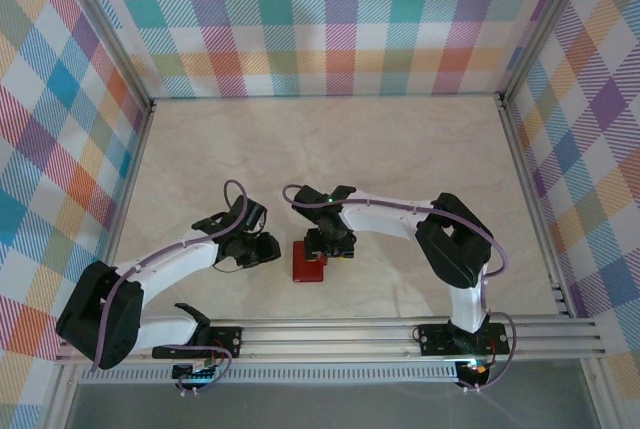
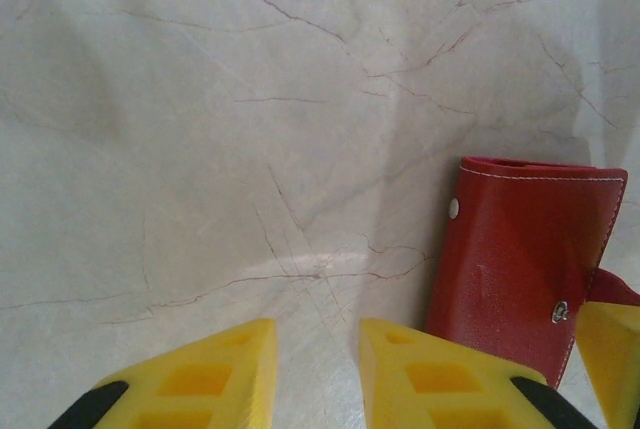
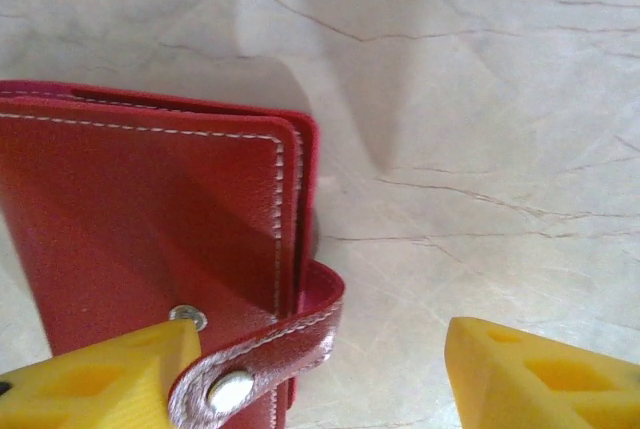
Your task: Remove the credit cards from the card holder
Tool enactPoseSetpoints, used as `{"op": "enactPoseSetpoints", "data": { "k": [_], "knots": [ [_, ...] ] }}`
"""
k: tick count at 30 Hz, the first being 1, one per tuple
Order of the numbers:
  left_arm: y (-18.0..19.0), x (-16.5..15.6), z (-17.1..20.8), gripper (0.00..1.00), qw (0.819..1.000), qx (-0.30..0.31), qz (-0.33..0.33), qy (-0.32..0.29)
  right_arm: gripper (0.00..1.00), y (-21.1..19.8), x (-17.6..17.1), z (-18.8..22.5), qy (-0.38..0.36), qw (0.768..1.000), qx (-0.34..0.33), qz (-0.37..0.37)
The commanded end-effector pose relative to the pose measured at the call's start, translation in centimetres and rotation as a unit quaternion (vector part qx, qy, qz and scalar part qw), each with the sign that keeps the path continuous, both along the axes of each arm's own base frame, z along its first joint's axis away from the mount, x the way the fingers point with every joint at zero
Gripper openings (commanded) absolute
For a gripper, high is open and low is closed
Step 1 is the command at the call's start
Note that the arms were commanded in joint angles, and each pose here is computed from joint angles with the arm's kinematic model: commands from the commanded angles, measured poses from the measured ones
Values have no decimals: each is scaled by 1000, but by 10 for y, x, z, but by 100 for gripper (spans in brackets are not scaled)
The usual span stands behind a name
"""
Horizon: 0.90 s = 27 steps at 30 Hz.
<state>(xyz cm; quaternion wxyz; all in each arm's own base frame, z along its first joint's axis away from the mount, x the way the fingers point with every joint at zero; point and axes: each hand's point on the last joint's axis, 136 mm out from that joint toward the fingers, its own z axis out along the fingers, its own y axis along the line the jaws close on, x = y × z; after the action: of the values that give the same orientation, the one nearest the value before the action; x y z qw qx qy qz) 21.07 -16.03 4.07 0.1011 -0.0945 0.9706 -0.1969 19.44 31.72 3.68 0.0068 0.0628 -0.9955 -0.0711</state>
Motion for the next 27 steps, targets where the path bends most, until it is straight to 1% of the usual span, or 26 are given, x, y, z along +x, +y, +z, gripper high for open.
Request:
{"op": "enactPoseSetpoints", "data": {
  "k": [1,8,14,19,23,25,27],
  "knots": [
    [-5,7,7,29,1000,-7,-14,-7,61,-11,-2,13,-13,1000,-12,-8],
    [-20,13,12,29,999,-13,-37,-7,37,-12,-6,12,-13,1000,-1,-6],
    [-36,14,13,31,999,4,-52,-6,23,-16,-6,7,-26,1000,12,-9],
    [-48,13,15,36,998,17,-58,-2,16,-11,-7,1,-33,999,42,-5],
    [-57,9,17,40,998,25,-62,4,13,-14,-6,-3,-40,997,60,-6],
    [-62,7,17,42,997,32,-68,5,13,-14,-7,-5,-38,996,79,-10],
    [-68,5,17,49,996,41,-76,6,13,-12,-7,-5,-34,994,105,-17]
  ]
}}
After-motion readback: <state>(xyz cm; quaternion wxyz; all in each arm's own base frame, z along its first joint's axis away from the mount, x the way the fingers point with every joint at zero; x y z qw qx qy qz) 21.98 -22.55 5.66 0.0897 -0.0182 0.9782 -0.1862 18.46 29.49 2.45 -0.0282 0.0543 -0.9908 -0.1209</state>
